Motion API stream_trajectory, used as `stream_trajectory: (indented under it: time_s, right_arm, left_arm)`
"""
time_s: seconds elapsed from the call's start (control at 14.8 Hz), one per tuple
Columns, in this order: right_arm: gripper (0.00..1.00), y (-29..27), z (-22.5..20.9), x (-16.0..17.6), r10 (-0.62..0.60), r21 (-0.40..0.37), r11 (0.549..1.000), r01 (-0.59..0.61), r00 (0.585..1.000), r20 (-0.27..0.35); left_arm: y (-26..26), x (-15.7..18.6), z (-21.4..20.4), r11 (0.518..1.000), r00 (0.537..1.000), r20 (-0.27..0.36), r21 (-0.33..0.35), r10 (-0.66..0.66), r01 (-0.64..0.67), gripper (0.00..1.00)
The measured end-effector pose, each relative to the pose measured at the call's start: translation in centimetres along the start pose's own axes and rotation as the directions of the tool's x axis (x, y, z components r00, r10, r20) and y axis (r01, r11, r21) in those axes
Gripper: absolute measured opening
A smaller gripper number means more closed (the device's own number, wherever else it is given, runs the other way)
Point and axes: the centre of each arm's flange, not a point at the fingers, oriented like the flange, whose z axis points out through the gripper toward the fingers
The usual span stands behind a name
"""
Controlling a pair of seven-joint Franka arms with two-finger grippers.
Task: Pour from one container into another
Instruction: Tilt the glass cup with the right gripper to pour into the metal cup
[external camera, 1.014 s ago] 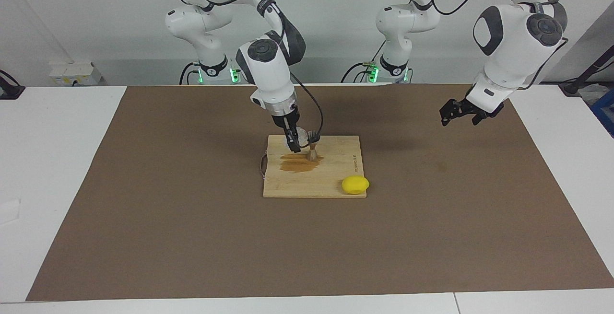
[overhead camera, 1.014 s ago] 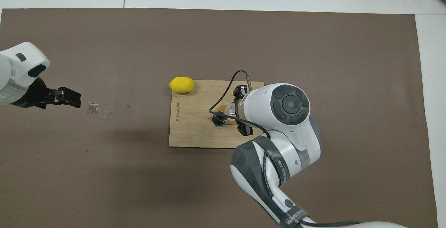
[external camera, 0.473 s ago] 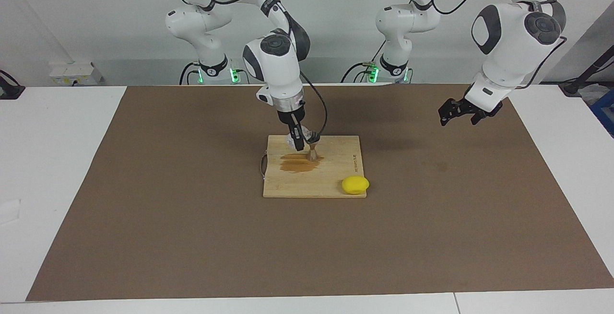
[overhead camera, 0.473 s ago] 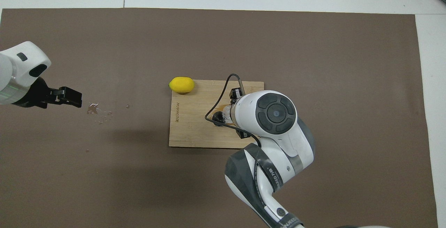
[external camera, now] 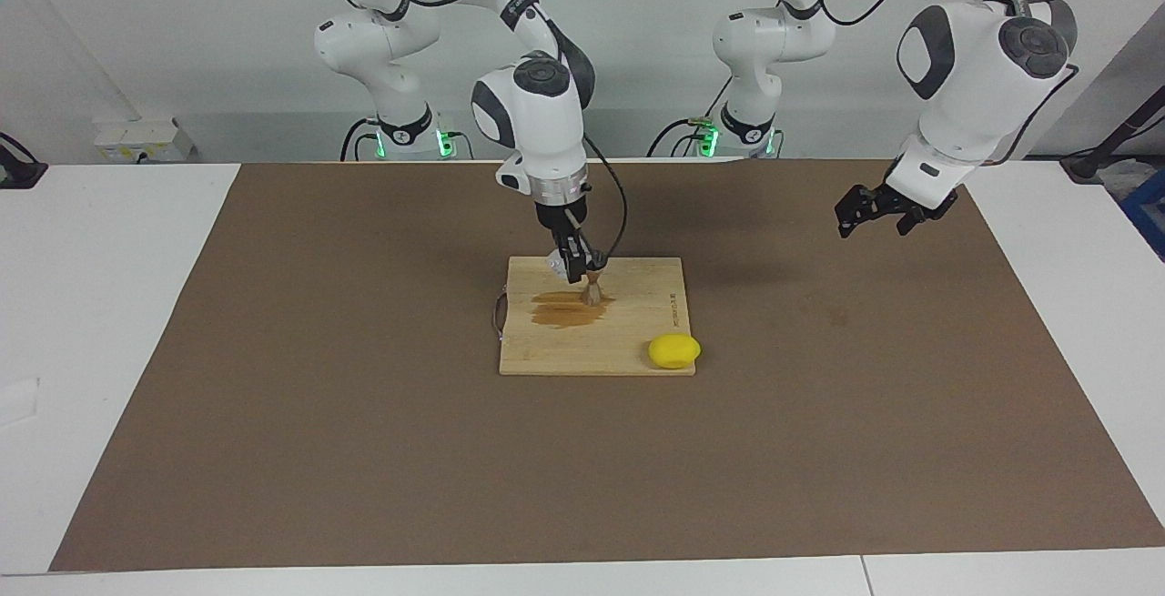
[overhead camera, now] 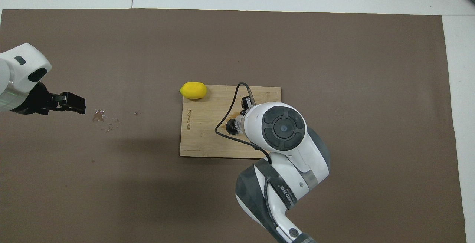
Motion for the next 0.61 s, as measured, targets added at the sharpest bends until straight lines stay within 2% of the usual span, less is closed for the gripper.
stream_trajectory:
  time_s: [0.61]
  right_arm:
    - [0.5,0.32,-0.09,-0.8,-0.05,0.014,0.999,0.05,0.998,-0.045]
  left_arm:
    - [-0.01,-0.08,-0.32,1.0,1.0,-0.008,0.002,0.0,0.0,1.0]
